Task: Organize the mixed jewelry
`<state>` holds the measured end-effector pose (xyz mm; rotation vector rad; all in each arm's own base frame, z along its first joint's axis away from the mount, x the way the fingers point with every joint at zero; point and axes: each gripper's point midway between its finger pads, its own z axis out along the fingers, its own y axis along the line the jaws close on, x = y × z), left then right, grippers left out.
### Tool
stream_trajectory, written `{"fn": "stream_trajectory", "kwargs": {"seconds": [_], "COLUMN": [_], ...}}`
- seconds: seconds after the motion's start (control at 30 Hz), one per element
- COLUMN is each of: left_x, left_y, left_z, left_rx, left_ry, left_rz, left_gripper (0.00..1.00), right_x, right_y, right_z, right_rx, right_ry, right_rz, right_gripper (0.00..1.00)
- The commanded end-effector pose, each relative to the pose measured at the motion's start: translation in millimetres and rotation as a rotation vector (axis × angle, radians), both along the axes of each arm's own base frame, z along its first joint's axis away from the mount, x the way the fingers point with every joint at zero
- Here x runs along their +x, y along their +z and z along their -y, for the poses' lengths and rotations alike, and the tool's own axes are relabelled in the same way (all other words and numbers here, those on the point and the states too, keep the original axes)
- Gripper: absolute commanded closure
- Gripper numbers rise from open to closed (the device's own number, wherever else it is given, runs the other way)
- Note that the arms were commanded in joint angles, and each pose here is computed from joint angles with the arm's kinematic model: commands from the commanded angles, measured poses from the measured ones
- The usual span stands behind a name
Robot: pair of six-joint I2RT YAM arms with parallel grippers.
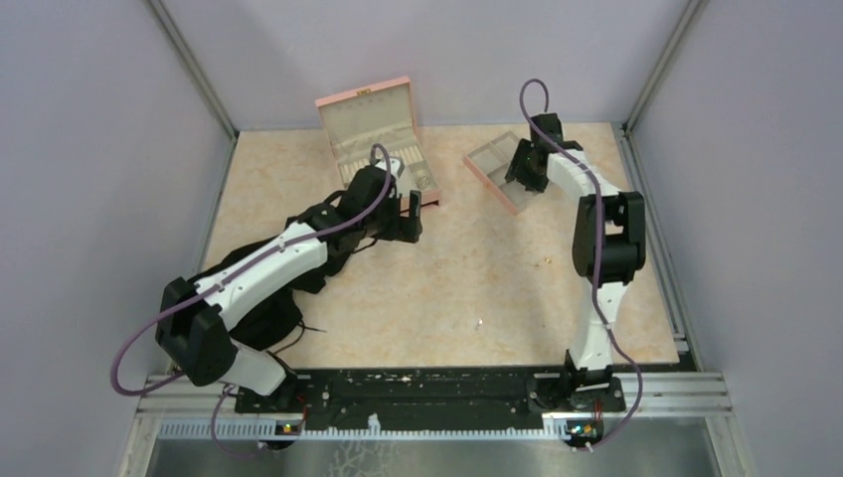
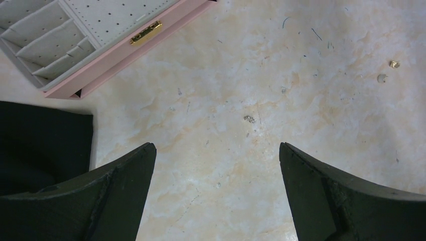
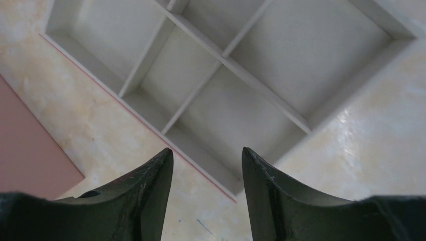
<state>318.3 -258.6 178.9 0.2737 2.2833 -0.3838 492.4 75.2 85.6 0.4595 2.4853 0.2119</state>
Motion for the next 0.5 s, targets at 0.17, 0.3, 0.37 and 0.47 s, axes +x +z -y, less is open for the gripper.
{"fn": "stream_trajectory", "kwargs": {"seconds": [0.17, 0.3, 0.37, 0.47], "left_x": [-1.3, 0.3, 0.9, 1.6], "left_y": [11.0, 7.1, 3.8, -1.6], "left_z": [-22.9, -21.0, -17.8, -11.9], "left_rx": [0.019, 0.026, 0.027, 0.023], "left_ry": [0.09, 0.079, 0.068, 0.049], "left_rz": [0.041, 0.041, 0.031, 0.015], "left_gripper": [0.01, 0.02, 0.02, 0.02], "right_x": [-10.6, -49.9, -73.1, -105.7], "right_y": [-13.5, -17.0, -16.9, -8.7], "right_z": [-57.8, -83.4, -89.8, -93.7], "right_rx": [0.165, 0.238, 0.24, 0.241], "right_ry": [0.147, 0.226, 0.249, 0.275], "right_rz": [-0.025, -0.061, -0.082, -0.091], "right_gripper": [0.45, 0.44, 0.44, 0.44]}}
